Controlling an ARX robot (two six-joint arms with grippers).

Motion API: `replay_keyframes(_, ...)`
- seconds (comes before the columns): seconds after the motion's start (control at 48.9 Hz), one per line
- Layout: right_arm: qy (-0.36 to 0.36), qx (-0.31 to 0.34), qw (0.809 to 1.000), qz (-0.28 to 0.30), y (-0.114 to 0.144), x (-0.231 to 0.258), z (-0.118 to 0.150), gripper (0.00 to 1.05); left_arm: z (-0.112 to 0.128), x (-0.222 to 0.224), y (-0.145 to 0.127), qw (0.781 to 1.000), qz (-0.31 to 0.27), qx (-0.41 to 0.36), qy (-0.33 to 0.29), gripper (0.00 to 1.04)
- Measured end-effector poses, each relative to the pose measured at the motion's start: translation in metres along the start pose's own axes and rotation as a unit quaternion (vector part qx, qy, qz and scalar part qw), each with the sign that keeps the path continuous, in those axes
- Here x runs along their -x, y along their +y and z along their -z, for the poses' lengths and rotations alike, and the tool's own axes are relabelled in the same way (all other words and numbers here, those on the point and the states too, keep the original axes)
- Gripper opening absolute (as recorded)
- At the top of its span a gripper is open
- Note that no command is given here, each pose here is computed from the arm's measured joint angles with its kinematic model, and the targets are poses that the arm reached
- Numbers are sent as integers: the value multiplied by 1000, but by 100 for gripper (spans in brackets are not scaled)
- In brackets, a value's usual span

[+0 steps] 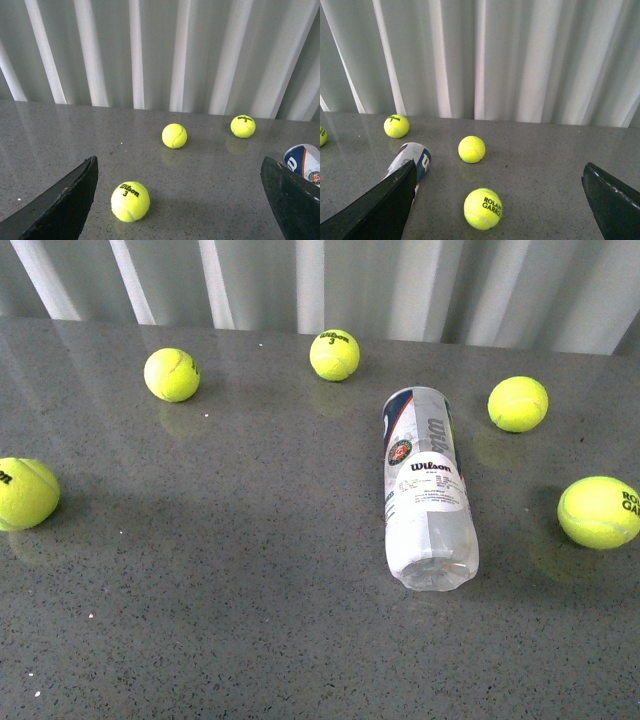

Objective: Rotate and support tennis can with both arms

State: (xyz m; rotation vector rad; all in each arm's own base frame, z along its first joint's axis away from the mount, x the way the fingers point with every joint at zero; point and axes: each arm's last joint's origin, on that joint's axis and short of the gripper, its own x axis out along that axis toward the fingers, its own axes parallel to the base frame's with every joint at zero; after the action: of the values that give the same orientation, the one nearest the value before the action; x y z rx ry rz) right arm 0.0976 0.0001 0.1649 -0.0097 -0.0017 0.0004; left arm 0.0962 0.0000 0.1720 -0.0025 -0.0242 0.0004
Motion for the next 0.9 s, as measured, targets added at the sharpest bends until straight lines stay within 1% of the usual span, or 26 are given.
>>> replay_keyframes(0.838, 0, 0, 1000, 0, 0, 0, 0, 98, 0, 0, 0, 1000, 0, 0, 0, 98)
replay_keyframes(0.899, 17, -11, 1000, 11, 1, 0, 1, 98, 0, 0, 0, 1000, 0, 0, 0, 98)
